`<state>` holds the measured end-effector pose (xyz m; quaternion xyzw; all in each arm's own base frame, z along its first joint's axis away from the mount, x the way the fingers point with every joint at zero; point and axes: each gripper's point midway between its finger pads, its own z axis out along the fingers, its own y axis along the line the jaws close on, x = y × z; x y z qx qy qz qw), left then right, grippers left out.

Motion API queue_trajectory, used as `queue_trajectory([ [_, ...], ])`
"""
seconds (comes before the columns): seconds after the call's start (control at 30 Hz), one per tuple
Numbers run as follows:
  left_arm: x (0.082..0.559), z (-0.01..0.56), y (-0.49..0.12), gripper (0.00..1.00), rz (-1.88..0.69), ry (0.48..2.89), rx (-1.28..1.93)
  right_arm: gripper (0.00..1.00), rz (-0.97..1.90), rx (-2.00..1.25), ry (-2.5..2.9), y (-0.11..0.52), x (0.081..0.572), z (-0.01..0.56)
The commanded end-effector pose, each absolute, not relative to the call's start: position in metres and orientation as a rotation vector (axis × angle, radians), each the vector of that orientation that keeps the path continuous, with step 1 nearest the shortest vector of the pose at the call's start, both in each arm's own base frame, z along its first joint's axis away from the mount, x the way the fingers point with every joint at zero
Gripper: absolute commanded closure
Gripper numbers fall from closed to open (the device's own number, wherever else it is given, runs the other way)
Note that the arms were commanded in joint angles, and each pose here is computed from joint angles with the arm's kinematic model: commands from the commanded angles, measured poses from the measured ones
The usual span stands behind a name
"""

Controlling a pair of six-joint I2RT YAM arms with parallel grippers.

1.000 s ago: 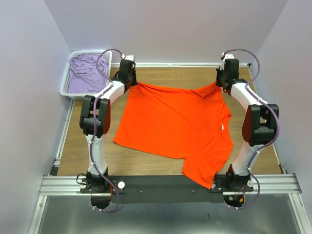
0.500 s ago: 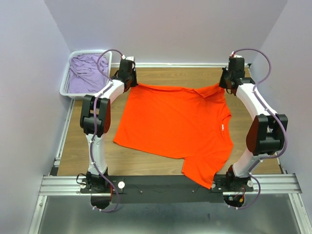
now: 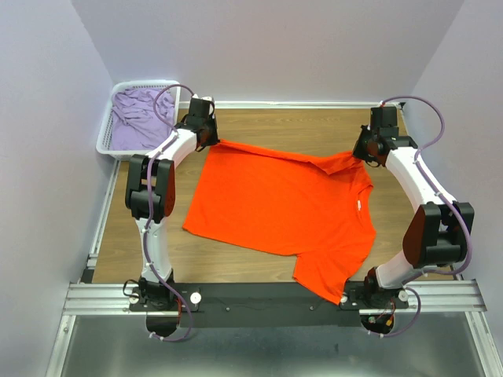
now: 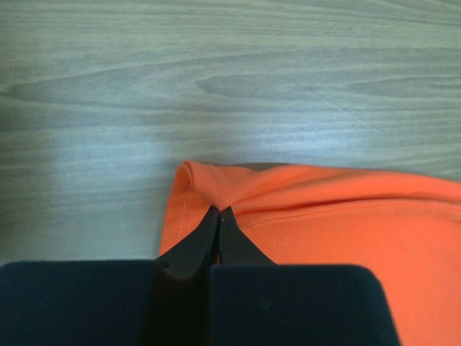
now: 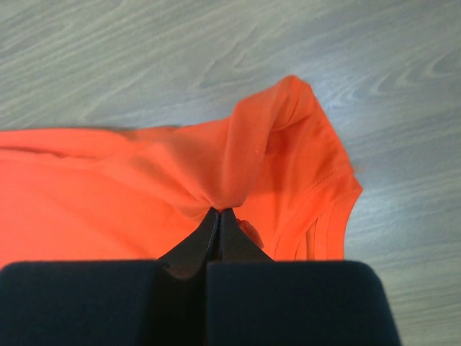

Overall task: Fold and stack the t-shirts
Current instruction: Fold the tshirt

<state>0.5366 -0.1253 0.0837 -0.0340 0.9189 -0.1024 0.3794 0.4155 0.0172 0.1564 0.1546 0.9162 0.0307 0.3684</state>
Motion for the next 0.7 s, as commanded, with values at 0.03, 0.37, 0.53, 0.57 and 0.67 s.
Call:
queue_trajectory([
  [0.03,0.527,0.110,-0.121,1.00,-0.305,2.334,-0.094,0.99,0.136,0.461,2.386,0.023,0.390,0.157],
  [0.37,0.510,0.109,-0.112,1.00,-0.287,2.382,-0.104,0.99,0.153,0.481,2.386,0.024,0.365,0.172],
  [0.53,0.500,0.104,-0.112,1.00,-0.295,2.403,-0.103,1.00,0.179,0.498,2.424,0.028,0.349,0.163],
  [0.57,0.499,0.101,-0.111,1.00,-0.294,2.410,-0.107,1.00,0.187,0.502,2.439,0.030,0.345,0.159],
  [0.67,0.490,0.088,-0.112,1.00,-0.300,2.438,-0.103,0.99,0.199,0.532,2.474,0.032,0.331,0.144],
])
